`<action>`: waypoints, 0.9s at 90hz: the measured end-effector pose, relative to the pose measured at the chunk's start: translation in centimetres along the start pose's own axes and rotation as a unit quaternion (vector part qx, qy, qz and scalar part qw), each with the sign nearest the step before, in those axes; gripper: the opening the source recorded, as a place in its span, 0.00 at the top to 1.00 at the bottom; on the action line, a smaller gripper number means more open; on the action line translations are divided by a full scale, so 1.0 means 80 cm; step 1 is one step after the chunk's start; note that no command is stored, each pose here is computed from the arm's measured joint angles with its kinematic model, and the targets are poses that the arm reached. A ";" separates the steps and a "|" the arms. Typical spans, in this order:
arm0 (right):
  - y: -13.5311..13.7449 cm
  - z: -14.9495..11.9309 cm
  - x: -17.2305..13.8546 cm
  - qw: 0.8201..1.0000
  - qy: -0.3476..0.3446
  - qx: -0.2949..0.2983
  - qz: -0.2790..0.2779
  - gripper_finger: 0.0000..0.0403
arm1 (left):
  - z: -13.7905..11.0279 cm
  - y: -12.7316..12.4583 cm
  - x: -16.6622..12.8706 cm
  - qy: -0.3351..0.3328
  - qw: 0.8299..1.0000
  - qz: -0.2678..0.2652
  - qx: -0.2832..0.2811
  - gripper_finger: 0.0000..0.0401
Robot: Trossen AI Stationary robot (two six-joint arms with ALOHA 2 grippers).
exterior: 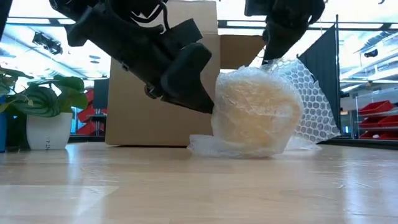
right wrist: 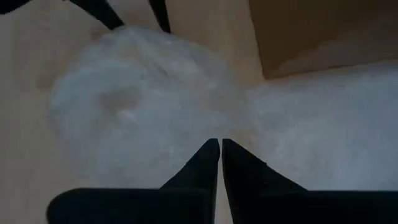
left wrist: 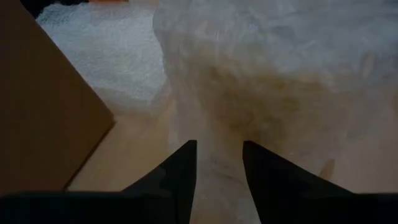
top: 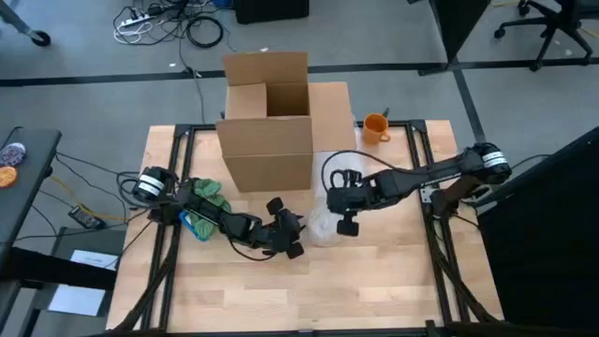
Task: Wrap mug
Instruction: Wrap the yellow mug with the bubble wrap
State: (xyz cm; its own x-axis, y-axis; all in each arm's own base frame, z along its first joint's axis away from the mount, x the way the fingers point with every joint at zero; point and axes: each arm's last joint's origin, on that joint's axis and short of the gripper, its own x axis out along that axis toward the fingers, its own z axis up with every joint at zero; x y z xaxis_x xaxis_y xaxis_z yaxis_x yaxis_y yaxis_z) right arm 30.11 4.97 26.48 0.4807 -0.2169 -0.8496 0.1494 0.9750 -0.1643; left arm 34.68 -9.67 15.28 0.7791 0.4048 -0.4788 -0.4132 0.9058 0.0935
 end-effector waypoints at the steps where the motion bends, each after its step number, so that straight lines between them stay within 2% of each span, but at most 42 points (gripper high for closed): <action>1: 0.001 0.000 0.002 1.000 0.001 0.000 0.001 1.00 | 0.000 0.000 0.000 0.000 1.000 0.000 0.000 0.71; 21: 0.026 0.005 0.052 0.998 0.002 -0.008 0.065 1.00 | 0.001 0.000 0.000 -0.002 1.000 -0.001 -0.011 0.71; 45: 0.050 -0.002 0.108 0.997 0.043 -0.031 0.058 1.00 | 0.001 -0.001 0.000 -0.005 1.000 -0.002 -0.015 0.71; 61: 0.050 -0.002 0.109 0.997 0.040 -0.039 0.059 1.00 | 0.002 -0.001 0.000 -0.008 1.000 -0.003 -0.019 0.71; 81: 0.039 0.008 0.070 0.997 0.002 -0.032 0.070 1.00 | 0.003 -0.001 0.000 -0.010 1.000 -0.004 -0.020 0.71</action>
State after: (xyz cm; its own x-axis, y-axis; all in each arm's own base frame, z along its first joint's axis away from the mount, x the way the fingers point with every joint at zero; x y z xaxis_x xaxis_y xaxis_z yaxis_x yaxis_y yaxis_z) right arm 33.78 6.80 21.52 0.4897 -0.0775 -0.8685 0.0246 0.9969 -0.0751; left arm 34.82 -9.73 15.46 0.7917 0.3997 -0.4620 -0.4242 0.9039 0.0550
